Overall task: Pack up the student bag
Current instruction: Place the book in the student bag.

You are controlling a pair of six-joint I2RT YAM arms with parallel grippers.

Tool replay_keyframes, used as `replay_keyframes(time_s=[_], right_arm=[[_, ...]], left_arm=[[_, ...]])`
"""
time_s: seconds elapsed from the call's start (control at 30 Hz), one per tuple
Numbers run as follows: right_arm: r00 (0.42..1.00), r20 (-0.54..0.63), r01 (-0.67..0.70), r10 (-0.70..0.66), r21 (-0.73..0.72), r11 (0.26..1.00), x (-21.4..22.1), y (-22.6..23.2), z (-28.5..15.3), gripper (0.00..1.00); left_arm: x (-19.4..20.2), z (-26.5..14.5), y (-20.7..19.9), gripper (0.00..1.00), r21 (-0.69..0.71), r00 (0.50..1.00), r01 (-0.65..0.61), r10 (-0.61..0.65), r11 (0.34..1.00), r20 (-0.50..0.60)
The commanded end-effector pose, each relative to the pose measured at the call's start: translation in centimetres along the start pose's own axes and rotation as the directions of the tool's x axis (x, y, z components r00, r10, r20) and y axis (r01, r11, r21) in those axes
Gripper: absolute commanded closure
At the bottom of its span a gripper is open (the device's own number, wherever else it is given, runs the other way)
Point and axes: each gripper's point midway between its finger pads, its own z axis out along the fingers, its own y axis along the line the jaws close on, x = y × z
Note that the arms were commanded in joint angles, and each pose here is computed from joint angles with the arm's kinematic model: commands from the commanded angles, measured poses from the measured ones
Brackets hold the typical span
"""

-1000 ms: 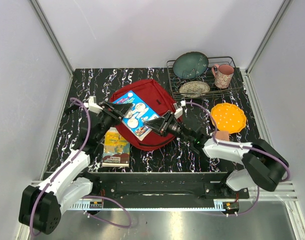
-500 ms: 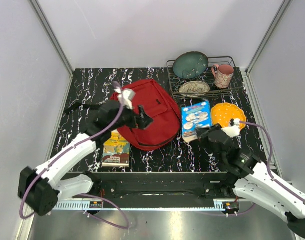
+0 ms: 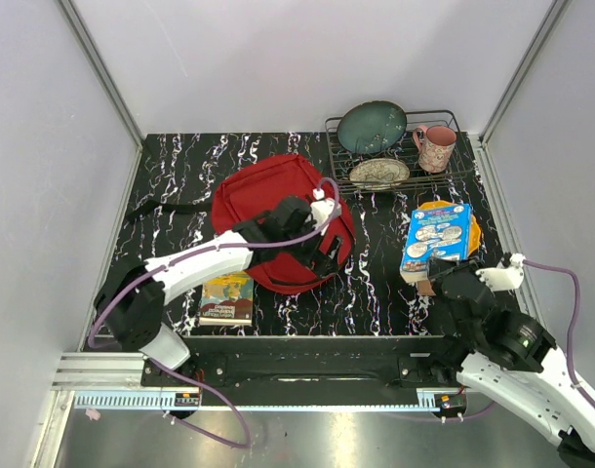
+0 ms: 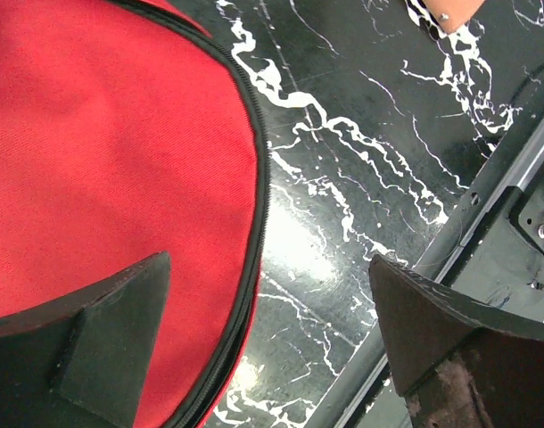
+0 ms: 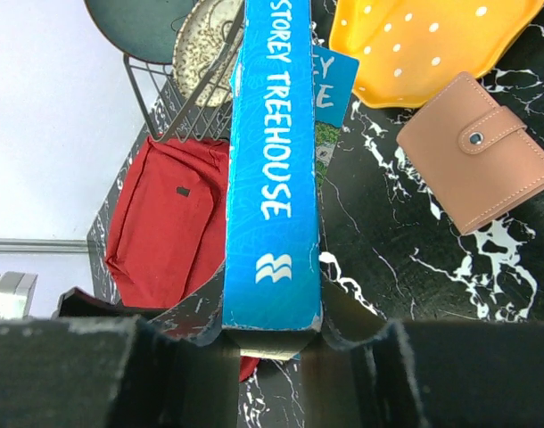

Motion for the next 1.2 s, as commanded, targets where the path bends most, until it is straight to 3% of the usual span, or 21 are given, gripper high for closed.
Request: replay_keyframes(time_s=[0.0, 0.1, 0.23, 0.63, 0.8, 0.93, 1.0, 1.1, 1.17], right_arm=[[0.996, 0.051, -0.074, 0.076, -0.038, 0.997, -2.0, 1.0, -0.7, 1.00], [0.996, 0.033, -0.079, 0.080, -0.037, 0.996, -1.5, 0.8, -0.6, 1.00], [0.997, 0.018, -0.076, 0.077, -0.037, 0.996, -1.1, 0.7, -0.6, 1.00], [0.996, -0.001, -0.093, 0.093, -0.052, 0.994, -1.0, 0.6, -0.9, 0.99], [0.995, -0.005, -0.100, 0.100, -0.055, 0.993, -0.9, 0.5, -0.9, 0.99], [0.995, -0.009, -0.103, 0.103, -0.054, 0.993, -0.7, 0.4, -0.9, 0.98], [0.994, -0.012, -0.106, 0.105, -0.053, 0.993, -0.6, 0.4, -0.9, 0.97], [0.994, -0.012, -0.109, 0.109, -0.051, 0.993, -0.6, 0.3, -0.8, 0.97], [0.994, -0.017, -0.113, 0.112, -0.054, 0.992, -0.5, 0.4, -0.9, 0.97]], left_arm=[[-1.5, 1.4, -2.4, 0.04, 0.083, 0.997, -0.077, 0.077, 0.994, 0.003], [-1.1, 2.8, -2.8, 0.07, 0.094, 0.997, -0.073, 0.076, 0.993, -0.026], [-0.2, 4.8, -1.9, 0.19, 0.065, 0.996, -0.046, 0.051, 0.997, -0.079], [0.6, 6.9, 0.0, 0.43, -0.024, 0.992, -0.023, 0.020, 0.999, -0.125], [0.8, 7.0, 0.1, 0.75, -0.028, 0.991, -0.027, 0.023, 0.999, -0.132], [1.0, 6.9, 0.3, 0.79, -0.033, 0.990, -0.031, 0.026, 0.999, -0.140], [1.0, 6.9, 0.3, 0.89, -0.031, 0.989, -0.034, 0.030, 0.999, -0.142], [1.2, 6.9, 0.3, 0.89, -0.032, 0.989, -0.032, 0.027, 0.999, -0.146], [1.2, 6.9, 0.1, 0.76, -0.021, 0.989, -0.034, 0.030, 0.999, -0.147]])
